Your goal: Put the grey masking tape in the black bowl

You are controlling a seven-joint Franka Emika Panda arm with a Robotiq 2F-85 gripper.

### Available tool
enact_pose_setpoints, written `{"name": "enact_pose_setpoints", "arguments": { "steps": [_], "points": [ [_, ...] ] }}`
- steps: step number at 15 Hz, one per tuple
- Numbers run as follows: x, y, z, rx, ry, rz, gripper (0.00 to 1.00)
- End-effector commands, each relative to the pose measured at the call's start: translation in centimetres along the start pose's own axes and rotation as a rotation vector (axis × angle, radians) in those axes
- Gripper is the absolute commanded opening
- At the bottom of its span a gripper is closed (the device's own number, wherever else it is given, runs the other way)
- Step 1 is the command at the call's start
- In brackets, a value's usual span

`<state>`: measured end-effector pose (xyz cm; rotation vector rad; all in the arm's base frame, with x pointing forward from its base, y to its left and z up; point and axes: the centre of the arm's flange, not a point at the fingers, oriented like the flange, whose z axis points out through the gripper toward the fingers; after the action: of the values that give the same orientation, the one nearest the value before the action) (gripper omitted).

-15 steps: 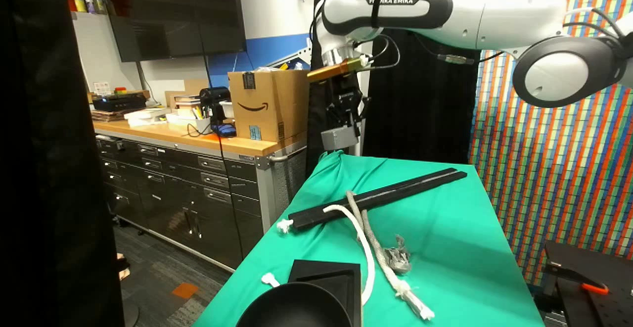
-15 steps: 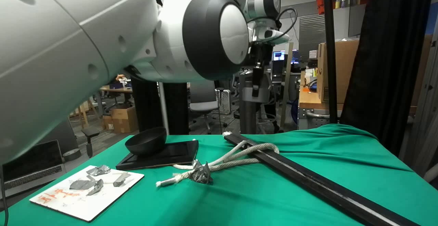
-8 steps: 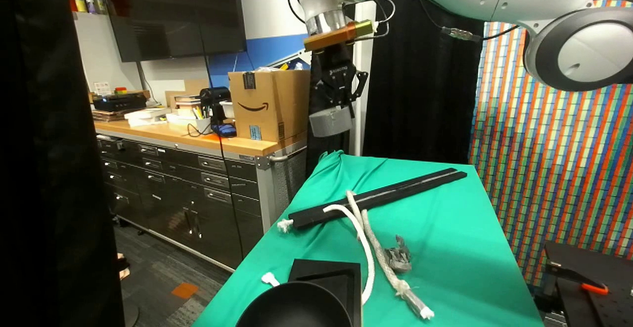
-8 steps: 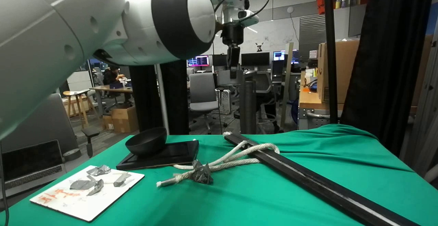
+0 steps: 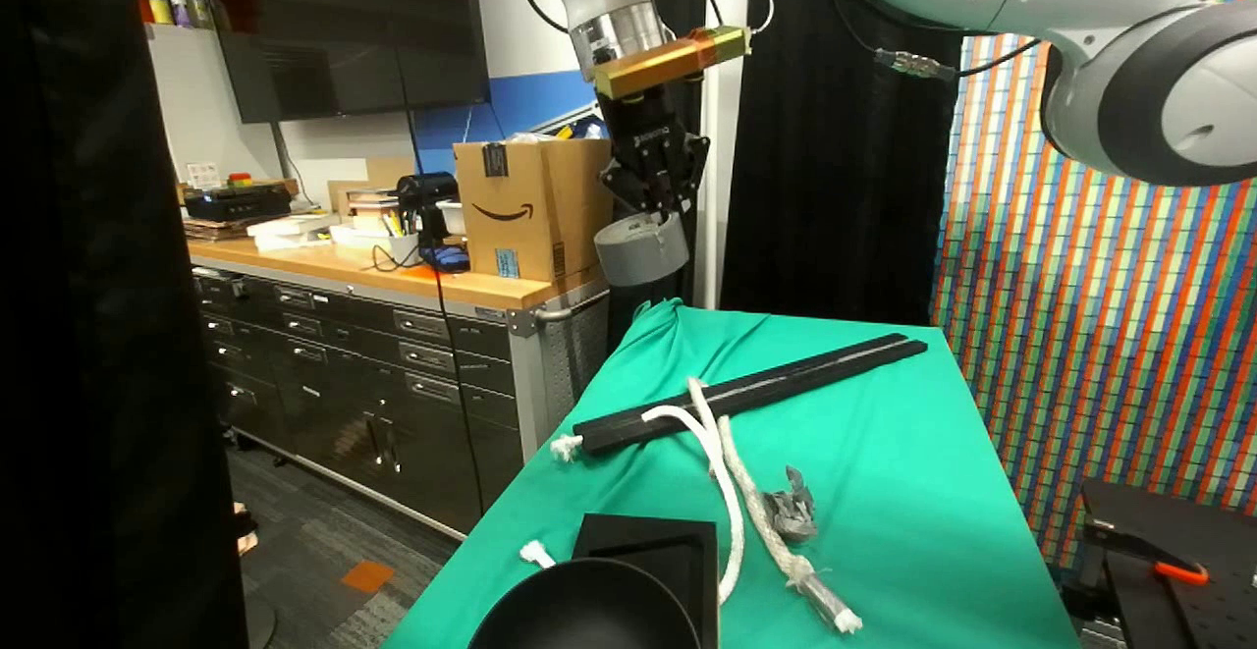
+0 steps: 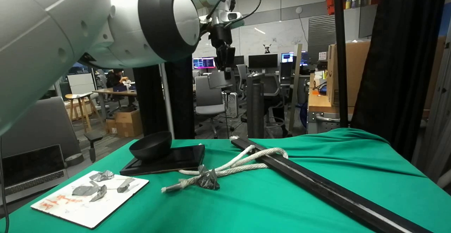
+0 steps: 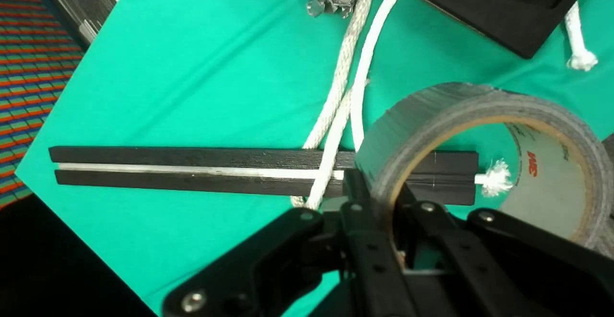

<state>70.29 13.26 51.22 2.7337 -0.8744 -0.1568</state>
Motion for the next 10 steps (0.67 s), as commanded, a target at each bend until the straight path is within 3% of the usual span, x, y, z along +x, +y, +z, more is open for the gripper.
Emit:
{"name": "enact_pose_setpoints", "arguments": {
  "steps": [1,7,10],
  "points": [
    [-1.5,0.2,-1.5,0.022,0.036,-0.111,0.07],
    [-5.4,0.1,-3.1,0.055,0.094,-0.36,0.07],
    [-6.7,-0.1,-4.4,0.054,0.152,-0.408,0.07]
  ]
}}
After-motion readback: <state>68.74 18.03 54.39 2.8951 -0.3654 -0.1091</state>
